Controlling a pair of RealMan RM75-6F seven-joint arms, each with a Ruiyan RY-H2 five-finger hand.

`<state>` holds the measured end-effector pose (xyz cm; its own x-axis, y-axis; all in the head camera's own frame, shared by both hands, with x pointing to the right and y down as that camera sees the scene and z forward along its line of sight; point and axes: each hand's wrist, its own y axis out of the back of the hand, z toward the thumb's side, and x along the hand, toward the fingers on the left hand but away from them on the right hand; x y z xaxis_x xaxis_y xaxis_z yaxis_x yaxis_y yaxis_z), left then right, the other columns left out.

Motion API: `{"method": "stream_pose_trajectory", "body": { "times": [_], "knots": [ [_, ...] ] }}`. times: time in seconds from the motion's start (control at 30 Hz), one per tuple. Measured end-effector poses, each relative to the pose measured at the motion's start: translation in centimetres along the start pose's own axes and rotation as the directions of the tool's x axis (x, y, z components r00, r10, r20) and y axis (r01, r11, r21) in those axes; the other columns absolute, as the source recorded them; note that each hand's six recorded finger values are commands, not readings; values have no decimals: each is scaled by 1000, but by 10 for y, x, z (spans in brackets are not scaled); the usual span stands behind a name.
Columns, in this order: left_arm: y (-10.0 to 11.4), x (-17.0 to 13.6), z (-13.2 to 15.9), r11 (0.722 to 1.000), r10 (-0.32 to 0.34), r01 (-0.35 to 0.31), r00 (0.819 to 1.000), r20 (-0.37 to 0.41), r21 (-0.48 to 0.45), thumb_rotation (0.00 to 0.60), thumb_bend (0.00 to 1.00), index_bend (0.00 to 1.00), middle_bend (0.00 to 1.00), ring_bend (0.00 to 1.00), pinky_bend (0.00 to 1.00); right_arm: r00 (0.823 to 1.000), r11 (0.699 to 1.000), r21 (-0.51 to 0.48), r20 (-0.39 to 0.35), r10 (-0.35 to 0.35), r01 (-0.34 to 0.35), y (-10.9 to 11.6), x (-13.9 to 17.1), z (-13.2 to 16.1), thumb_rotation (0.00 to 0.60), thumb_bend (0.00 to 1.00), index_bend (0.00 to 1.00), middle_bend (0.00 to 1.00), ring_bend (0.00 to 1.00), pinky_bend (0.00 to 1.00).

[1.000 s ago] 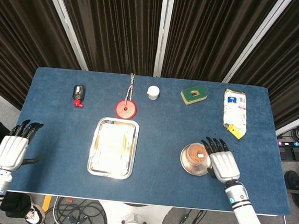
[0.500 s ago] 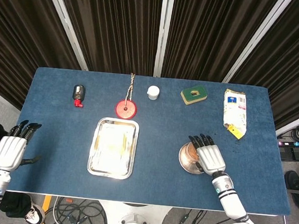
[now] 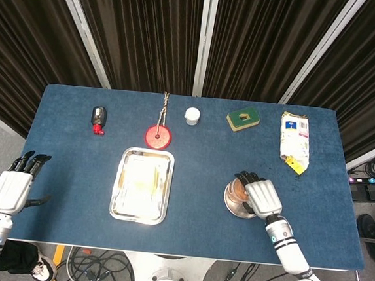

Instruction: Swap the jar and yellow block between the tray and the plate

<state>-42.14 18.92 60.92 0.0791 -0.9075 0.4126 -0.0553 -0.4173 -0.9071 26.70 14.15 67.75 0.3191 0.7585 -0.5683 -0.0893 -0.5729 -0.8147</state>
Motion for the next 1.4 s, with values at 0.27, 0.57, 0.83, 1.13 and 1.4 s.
{"method": "stream_pose_trajectory", "body": {
  "times": [0.27,0.57,0.83,1.13,1.4],
  "knots": [
    [3,-2,-2,1000,7,-7,1000,-6,0,600,25,159,157,68,185,993,998,16,-104,-59,61,29,-9,26,600,288,345,446,376,475],
    [4,-3,-5,1000,6,-6,1000,-11,5,600,24,159,157,68,185,980,995,52,-185,-76,87,43,-47,61,600,291,346,446,376,477],
    [3,-4,-8,1000,4,-4,1000,-21,4,600,25,159,157,68,184,979,994,86,-201,-42,60,38,-92,85,600,292,348,446,376,477],
    [2,-4,-10,1000,-7,7,1000,-17,0,600,27,159,157,68,184,976,996,91,-219,14,6,22,-123,111,600,292,352,446,376,477],
    [4,-6,-13,1000,0,0,1000,-20,2,600,27,159,158,68,184,971,996,88,-236,37,-16,13,-131,125,600,212,232,385,309,384]
  ]
}}
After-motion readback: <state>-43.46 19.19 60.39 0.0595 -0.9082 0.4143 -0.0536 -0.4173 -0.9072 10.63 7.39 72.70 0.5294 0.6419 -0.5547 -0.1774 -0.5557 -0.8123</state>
